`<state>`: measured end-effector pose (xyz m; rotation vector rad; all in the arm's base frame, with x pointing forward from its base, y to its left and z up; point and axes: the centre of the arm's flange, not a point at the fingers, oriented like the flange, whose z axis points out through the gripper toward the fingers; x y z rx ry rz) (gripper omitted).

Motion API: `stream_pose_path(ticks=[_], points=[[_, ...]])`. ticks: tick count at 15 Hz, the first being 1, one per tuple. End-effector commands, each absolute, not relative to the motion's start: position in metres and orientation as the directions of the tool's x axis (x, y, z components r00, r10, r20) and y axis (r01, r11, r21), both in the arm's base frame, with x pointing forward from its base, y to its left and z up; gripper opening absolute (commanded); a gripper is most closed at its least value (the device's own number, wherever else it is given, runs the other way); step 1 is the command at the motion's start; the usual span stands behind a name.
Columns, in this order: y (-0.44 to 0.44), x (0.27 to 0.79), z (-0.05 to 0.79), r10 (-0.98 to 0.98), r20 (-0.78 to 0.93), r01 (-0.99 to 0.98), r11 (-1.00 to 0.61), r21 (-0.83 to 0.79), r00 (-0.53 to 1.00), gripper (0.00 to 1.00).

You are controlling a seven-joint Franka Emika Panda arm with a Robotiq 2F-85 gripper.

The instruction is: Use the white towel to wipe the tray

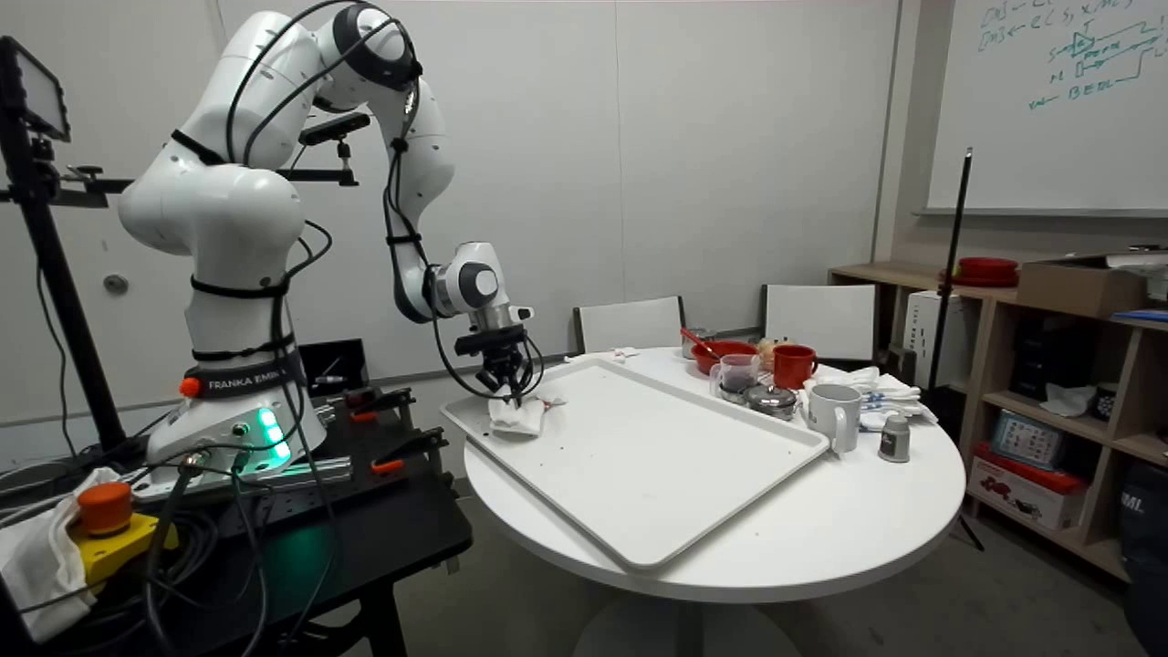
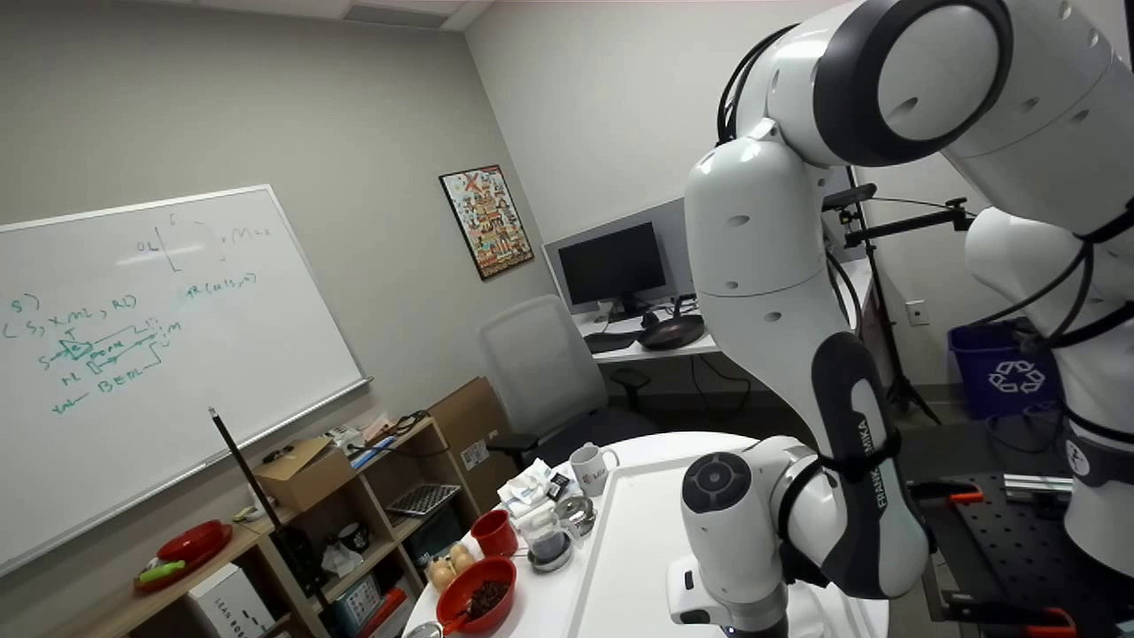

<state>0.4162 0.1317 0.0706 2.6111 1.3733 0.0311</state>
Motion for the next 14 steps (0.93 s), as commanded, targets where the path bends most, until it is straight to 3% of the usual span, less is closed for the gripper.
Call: stream_pose_path(ticks=[1,14], points=[[0.151,0.409,0.059,0.864,-0.046,0.859,-0.491,0.144,0.501,0.02],[0.170,0.384,0.075,0.876,0.059,0.867,-0.481,0.127,0.478,0.02]])
